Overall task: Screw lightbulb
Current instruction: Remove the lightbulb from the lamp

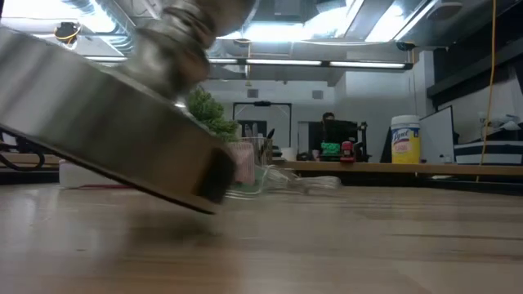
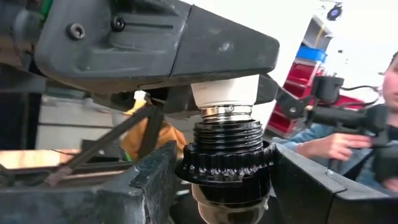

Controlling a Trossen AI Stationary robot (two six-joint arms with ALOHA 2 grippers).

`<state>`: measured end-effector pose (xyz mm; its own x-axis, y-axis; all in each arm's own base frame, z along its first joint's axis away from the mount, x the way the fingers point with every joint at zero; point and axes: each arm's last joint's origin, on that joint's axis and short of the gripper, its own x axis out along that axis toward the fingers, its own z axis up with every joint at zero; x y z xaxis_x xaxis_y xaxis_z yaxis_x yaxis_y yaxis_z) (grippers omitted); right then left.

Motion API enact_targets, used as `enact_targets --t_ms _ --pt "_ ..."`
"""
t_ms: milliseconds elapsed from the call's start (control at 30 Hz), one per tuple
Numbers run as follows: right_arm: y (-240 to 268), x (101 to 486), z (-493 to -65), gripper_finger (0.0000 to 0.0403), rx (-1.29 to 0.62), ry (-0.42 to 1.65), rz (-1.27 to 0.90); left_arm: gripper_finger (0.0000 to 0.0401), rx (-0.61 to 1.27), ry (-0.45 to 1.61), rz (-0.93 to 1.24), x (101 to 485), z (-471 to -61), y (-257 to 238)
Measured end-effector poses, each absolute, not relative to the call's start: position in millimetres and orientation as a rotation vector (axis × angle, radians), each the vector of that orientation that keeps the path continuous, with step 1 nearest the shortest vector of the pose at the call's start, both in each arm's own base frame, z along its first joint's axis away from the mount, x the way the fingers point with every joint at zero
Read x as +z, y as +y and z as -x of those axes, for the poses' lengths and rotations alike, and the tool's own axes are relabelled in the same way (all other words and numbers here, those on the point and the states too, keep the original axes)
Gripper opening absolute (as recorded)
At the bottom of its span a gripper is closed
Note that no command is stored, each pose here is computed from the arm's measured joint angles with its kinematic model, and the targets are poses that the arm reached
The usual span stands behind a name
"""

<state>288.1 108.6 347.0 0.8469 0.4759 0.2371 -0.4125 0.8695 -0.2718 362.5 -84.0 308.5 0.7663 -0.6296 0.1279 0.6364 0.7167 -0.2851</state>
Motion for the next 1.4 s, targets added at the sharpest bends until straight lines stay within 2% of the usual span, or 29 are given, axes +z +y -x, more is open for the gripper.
enact_targets --t_ms 367,533,767,967,1100,1400 --pt "109 347 -288 0.0202 0.481 -0.324 0.293 0.0214 -0.738 -0.033 0.314 310 -363 -78" --pt "108 348 -288 0.0202 0.411 -0.322 0.286 0.0218 -0.653 -0.078 0.256 311 -364 -77" --pt "106 348 -289 0.0223 0.329 -0.299 0.244 0.0240 -0.565 -0.134 0.108 311 -364 -77" --pt "104 348 -289 0.0242 0.278 -0.286 0.234 0.0245 -0.449 -0.177 -0.105 309 -365 -82" --pt "104 348 -289 0.0237 0.275 -0.282 0.236 0.0246 -0.406 -0.182 -0.193 309 -364 -85" --pt "105 346 -289 0.0210 0.327 -0.269 0.238 0.0246 -0.426 -0.145 -0.243 305 -364 -87"
